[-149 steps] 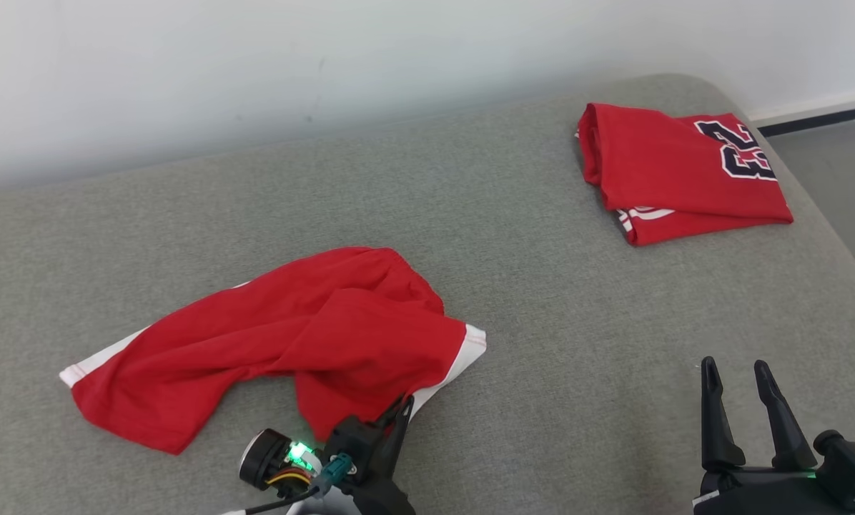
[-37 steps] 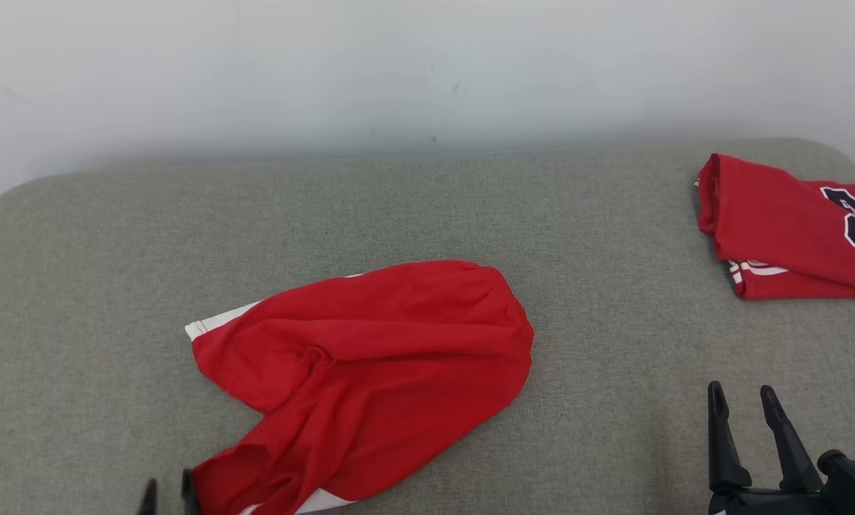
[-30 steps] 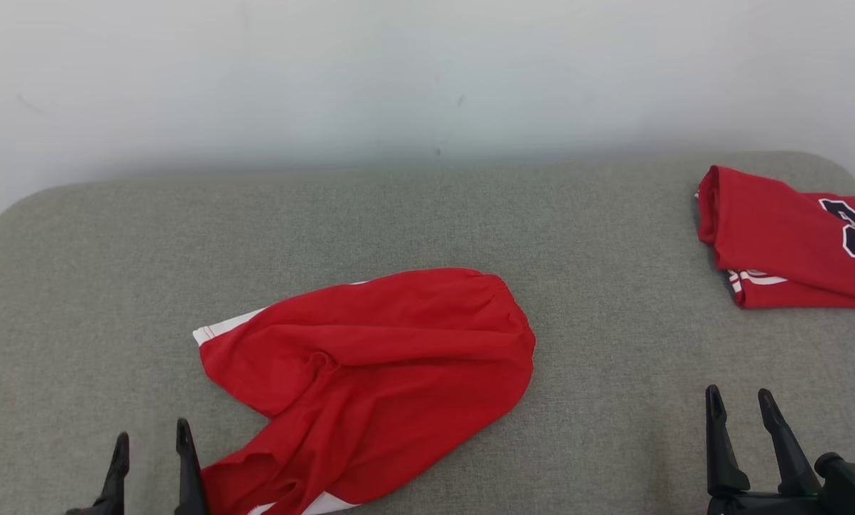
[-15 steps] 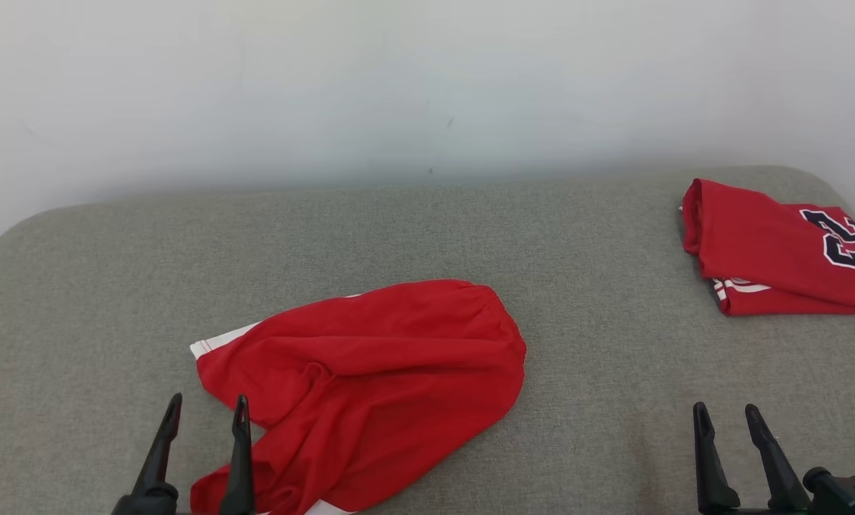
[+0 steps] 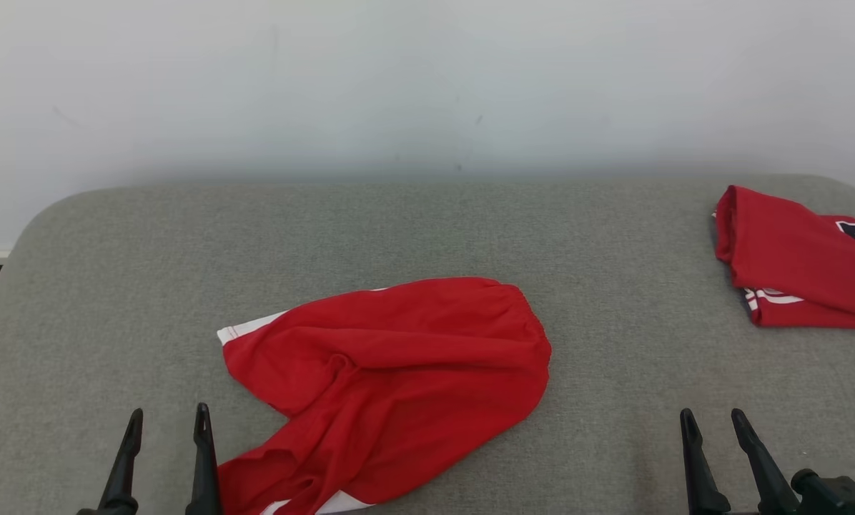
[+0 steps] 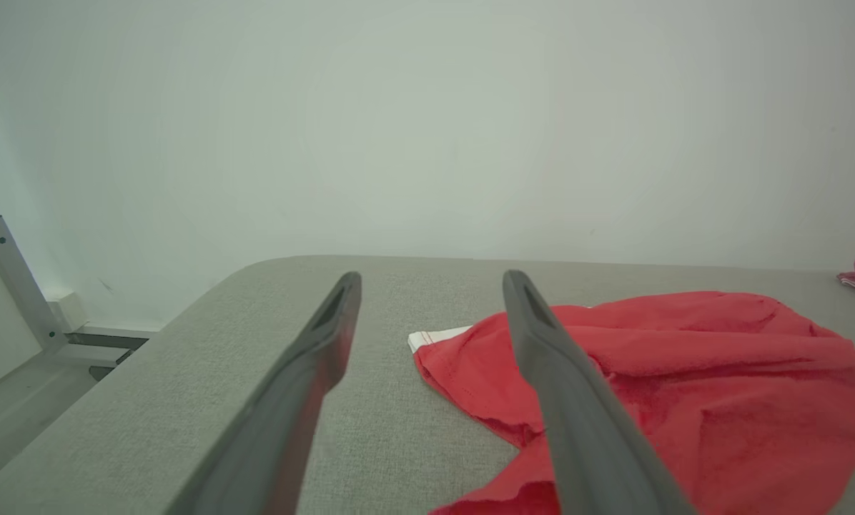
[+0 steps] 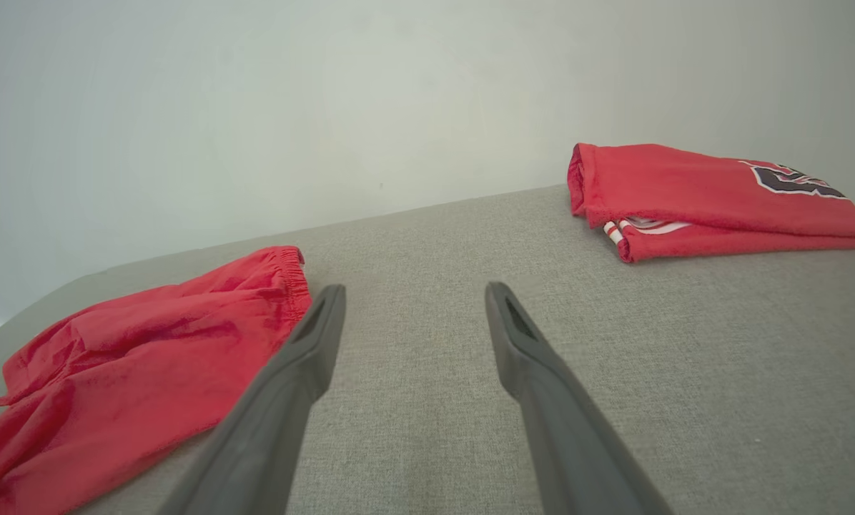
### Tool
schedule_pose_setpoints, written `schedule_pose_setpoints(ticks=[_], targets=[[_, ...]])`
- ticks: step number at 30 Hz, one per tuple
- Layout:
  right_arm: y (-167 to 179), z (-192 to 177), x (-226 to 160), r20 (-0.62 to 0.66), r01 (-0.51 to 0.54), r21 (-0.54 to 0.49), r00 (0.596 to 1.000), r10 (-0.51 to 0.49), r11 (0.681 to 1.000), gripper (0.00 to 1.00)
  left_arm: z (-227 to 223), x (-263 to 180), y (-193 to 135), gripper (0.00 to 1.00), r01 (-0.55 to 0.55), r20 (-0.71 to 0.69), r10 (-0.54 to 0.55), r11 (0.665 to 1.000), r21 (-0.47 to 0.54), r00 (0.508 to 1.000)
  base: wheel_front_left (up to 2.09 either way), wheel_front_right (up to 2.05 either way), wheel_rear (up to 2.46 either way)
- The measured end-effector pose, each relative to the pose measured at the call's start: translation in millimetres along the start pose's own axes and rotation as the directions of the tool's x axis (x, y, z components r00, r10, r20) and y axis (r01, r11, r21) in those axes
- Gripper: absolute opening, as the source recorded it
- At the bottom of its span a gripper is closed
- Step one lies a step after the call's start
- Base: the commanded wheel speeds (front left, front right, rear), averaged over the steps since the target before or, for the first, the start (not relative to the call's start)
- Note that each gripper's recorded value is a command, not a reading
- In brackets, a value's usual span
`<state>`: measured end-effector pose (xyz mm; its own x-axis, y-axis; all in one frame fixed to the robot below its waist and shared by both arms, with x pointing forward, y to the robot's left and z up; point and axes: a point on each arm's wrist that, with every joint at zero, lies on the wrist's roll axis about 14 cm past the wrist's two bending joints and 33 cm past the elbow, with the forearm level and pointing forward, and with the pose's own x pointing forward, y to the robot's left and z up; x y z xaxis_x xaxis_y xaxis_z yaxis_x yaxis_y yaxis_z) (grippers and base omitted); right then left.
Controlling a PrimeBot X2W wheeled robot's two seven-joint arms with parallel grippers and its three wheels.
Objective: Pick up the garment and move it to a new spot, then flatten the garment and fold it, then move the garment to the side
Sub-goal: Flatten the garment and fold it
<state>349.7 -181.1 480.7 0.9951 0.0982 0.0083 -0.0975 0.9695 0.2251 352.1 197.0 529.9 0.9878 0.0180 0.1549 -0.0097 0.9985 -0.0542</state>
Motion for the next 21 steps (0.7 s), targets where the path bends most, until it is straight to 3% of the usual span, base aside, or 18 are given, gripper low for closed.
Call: schedule_pose_setpoints(ticks=[15, 21], targets=[[43, -7, 68, -0.121, -0.228, -0.103, 0.969, 0.215, 0.968, 1.00, -1, -7, 17, 1.00, -0.075, -0.004, 0.075, 0.997, -0.017, 0.997, 0.00, 0.00, 0.00], [62, -28, 95, -0.230, -0.305, -0.120, 0.934, 0.272, 0.945, 1.00, -3, -9, 22, 1.00, -0.099, -0.011, 0.099, 0.995, -0.021, 0.995, 0.00, 0.00, 0.00]])
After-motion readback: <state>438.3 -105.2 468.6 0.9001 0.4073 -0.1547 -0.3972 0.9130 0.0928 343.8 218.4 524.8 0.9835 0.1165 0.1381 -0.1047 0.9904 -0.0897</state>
